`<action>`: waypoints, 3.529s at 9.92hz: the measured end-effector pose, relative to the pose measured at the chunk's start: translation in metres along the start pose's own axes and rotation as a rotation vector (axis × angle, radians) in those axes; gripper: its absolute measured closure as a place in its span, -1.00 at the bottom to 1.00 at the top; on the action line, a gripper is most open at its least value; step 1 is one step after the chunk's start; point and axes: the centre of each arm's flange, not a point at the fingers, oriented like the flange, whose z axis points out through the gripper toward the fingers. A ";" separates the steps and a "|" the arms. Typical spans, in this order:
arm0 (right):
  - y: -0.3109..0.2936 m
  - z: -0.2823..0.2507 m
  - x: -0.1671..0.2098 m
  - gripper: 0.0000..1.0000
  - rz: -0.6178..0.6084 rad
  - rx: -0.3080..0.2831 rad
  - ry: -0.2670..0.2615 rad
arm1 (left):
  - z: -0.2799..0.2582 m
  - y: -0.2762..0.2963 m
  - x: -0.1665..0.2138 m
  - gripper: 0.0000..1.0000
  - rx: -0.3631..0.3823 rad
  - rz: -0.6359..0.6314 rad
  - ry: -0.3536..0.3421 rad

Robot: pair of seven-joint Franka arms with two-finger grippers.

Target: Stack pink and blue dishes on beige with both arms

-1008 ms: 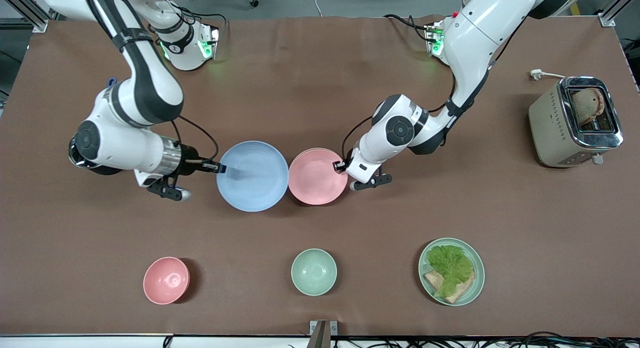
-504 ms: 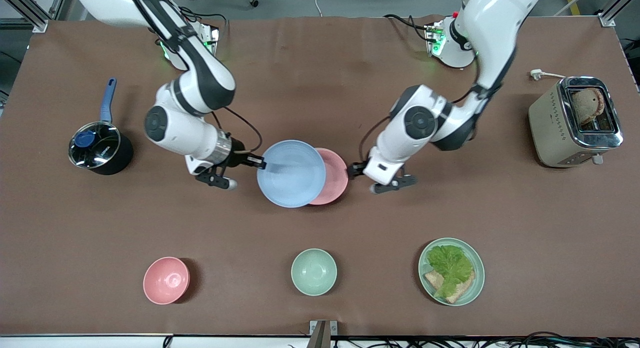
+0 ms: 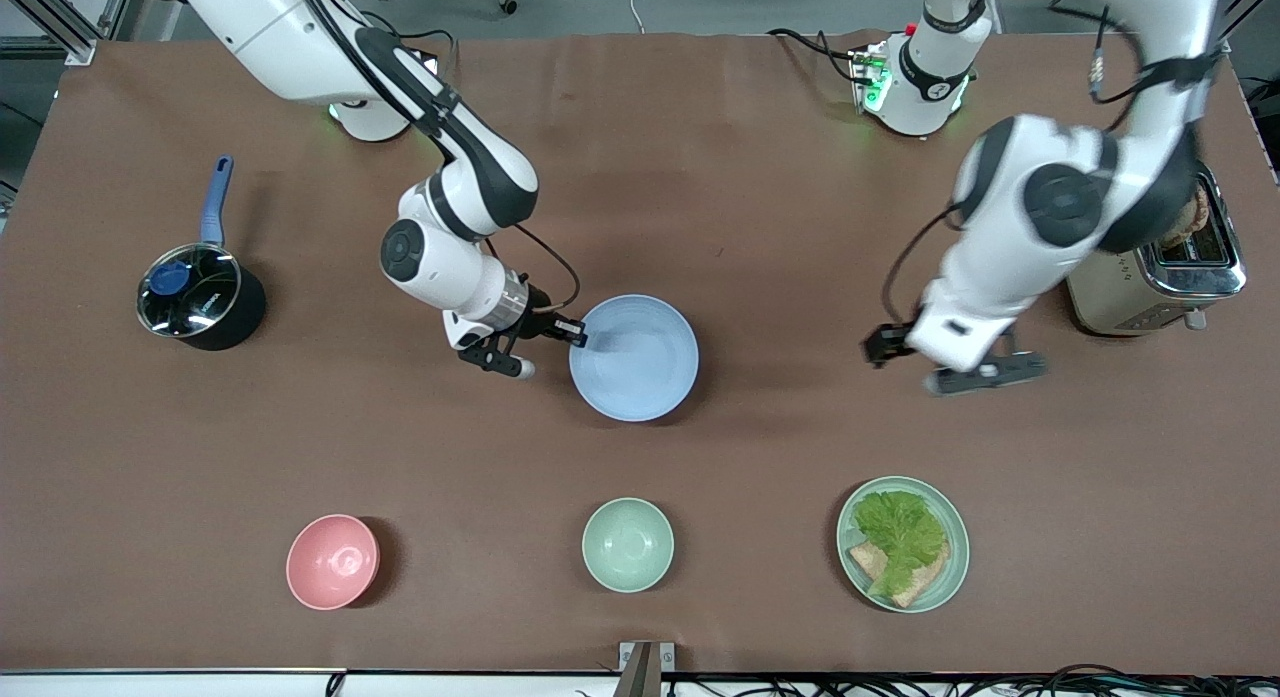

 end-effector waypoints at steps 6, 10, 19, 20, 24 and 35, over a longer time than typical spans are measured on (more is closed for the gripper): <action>0.021 0.024 -0.013 0.89 -0.018 -0.036 0.001 | -0.167 -0.127 -0.036 -1.00 0.025 0.108 0.077; 0.019 0.014 -0.010 0.89 -0.021 -0.034 0.010 | -0.236 -0.174 -0.084 -1.00 0.006 0.162 0.083; 0.001 -0.062 0.000 -0.86 -0.066 -0.057 0.032 | -0.268 -0.159 -0.054 -1.00 0.032 0.172 -0.077; -0.002 -0.116 0.010 -1.00 -0.103 -0.099 0.067 | -0.268 -0.158 -0.054 -1.00 0.032 0.172 -0.077; 0.023 -0.329 0.056 -1.00 -0.097 -0.341 0.221 | -0.267 -0.158 -0.051 -1.00 -0.025 0.157 -0.080; 0.117 -0.573 0.067 -1.00 -0.217 -0.438 0.187 | -0.257 -0.138 -0.029 -1.00 -0.049 0.159 -0.089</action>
